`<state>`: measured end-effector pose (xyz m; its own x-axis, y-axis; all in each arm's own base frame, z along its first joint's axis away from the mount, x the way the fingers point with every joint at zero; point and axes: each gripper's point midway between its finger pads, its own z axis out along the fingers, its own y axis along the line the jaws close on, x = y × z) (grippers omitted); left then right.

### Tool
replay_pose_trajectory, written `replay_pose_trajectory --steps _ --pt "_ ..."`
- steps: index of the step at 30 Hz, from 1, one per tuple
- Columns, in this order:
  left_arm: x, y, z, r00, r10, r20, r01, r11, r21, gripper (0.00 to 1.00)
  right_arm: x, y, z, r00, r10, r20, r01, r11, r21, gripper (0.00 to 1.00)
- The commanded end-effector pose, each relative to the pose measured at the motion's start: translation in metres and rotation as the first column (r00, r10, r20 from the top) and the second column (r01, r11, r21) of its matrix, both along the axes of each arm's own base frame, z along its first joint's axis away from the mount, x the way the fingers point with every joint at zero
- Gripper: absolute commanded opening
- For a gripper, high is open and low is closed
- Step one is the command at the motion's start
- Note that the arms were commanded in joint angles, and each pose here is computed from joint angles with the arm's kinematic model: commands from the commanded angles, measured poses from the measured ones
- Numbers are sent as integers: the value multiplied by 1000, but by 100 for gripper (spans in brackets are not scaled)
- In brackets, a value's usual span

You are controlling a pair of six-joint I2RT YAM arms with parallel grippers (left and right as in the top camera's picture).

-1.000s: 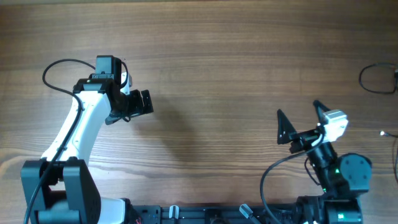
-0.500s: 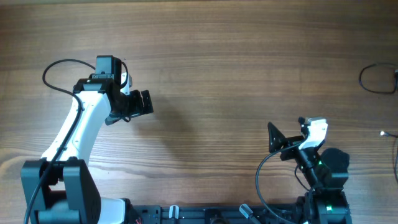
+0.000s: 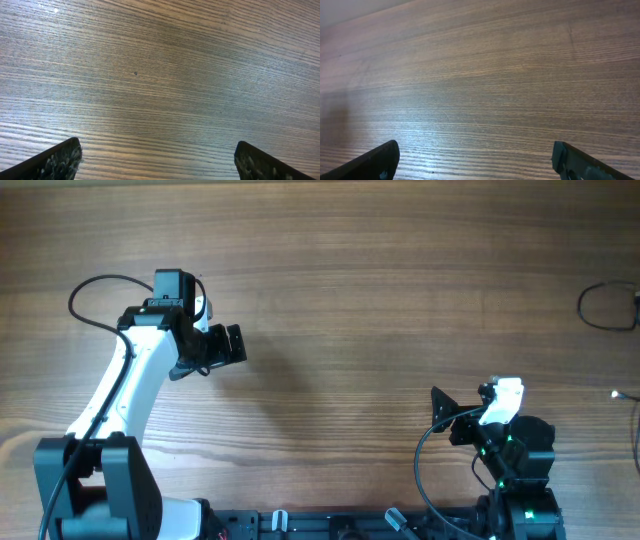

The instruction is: Untangle cables

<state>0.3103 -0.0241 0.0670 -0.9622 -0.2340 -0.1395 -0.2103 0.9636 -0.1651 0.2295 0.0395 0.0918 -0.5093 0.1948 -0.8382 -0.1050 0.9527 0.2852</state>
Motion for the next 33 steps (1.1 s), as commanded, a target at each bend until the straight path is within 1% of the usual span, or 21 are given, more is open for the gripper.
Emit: replay_pose_trajectory --steps 1,9,12,15,22,33 --pt "-2 -3 5 1000 -21 15 21 1000 -9 100 1 -2 1 1000 -17 4 17 1000 4 100" --pt "-1 -3 5 1000 -21 17 21 1000 -8 100 1 -1 5 1000 -13 23 13 1000 5 100" --pt "0 -3 5 1000 -21 22 21 1000 -8 100 2 -1 18 996 -13 84 12 1000 5 100" --pt "2 -3 5 999 -21 29 21 1000 -8 100 1 -1 39 983 -13 183 12 1000 6 100" --pt "2 -3 5 999 -20 32 21 1000 -8 100 -2 -1 59 961 -13 275 12 1000 8 100" --pt "3 -3 6 999 -20 34 21 1000 -9 100 -2 -1 58 962 -13 272 12 1000 8 100"
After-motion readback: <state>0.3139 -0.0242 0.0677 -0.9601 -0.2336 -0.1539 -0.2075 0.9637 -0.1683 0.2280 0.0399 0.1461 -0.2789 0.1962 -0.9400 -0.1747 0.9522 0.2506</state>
